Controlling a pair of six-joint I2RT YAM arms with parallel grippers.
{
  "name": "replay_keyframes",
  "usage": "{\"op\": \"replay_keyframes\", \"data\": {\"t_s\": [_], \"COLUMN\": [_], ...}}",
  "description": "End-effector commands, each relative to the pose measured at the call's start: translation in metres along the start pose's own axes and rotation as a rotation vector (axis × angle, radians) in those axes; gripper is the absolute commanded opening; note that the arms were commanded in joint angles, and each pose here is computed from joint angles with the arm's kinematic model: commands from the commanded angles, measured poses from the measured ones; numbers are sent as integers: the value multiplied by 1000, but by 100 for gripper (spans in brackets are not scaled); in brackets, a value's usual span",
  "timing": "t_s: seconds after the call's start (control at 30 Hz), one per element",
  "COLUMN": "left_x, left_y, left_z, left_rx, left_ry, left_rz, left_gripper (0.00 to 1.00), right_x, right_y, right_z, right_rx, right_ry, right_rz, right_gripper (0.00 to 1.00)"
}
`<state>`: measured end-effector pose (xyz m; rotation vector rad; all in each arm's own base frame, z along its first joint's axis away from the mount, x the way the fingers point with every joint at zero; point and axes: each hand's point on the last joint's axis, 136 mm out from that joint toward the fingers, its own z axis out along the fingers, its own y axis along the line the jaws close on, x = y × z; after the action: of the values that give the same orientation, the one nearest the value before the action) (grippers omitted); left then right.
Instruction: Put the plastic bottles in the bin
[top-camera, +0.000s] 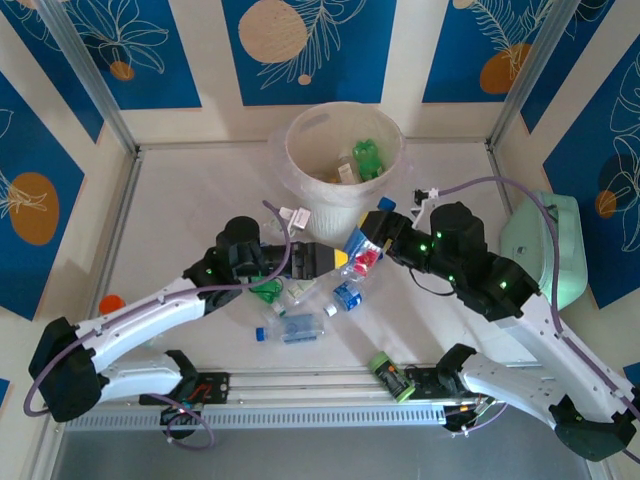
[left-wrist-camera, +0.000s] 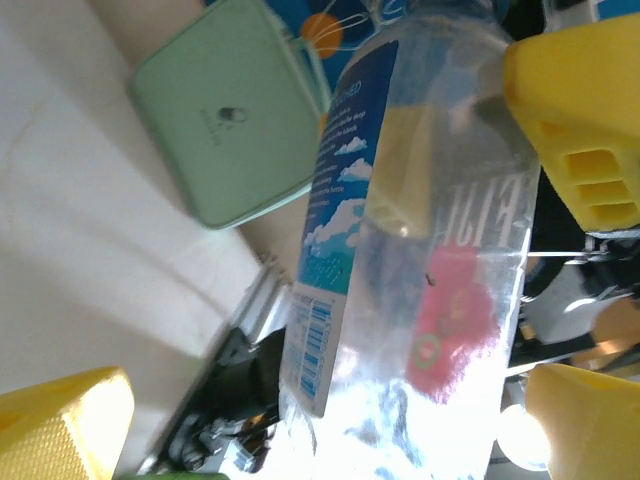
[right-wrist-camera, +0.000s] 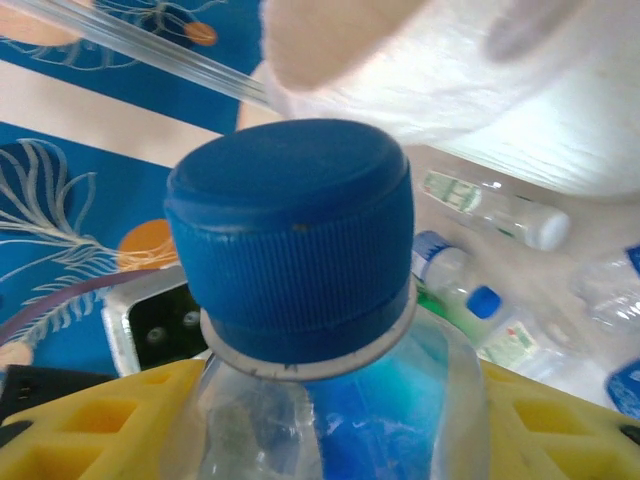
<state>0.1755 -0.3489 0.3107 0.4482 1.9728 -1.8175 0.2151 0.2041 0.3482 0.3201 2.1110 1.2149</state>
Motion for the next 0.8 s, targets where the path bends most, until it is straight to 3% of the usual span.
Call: {"op": "replay_keyframes", "data": {"t_s": [0.0, 0.2, 0.4, 0.63, 0.77], "left_x": [-10, -7, 1, -3, -1], "left_y": [-40, -55, -43, -55, -49], "left_z": [4, 10, 14, 14, 15], "left_rx": [178, 209, 110, 193, 161], "left_ry": [-34, -28, 19, -2, 3], "left_rz": [27, 61, 111, 100, 108], "left_gripper": [100, 100, 98, 94, 90], "right_x": [-9, -11, -9, -11, -10], "right_y": [29, 34, 33, 34, 29], "right_z": [-7, -7, -4, -6, -4], "right_rx": [-108, -130, -118, -160, -123], "right_ry": [-22, -24, -8, -16, -3], "right_rz": [-33, -17, -6, 24, 25], "right_gripper": [58, 58, 58, 58, 57]}}
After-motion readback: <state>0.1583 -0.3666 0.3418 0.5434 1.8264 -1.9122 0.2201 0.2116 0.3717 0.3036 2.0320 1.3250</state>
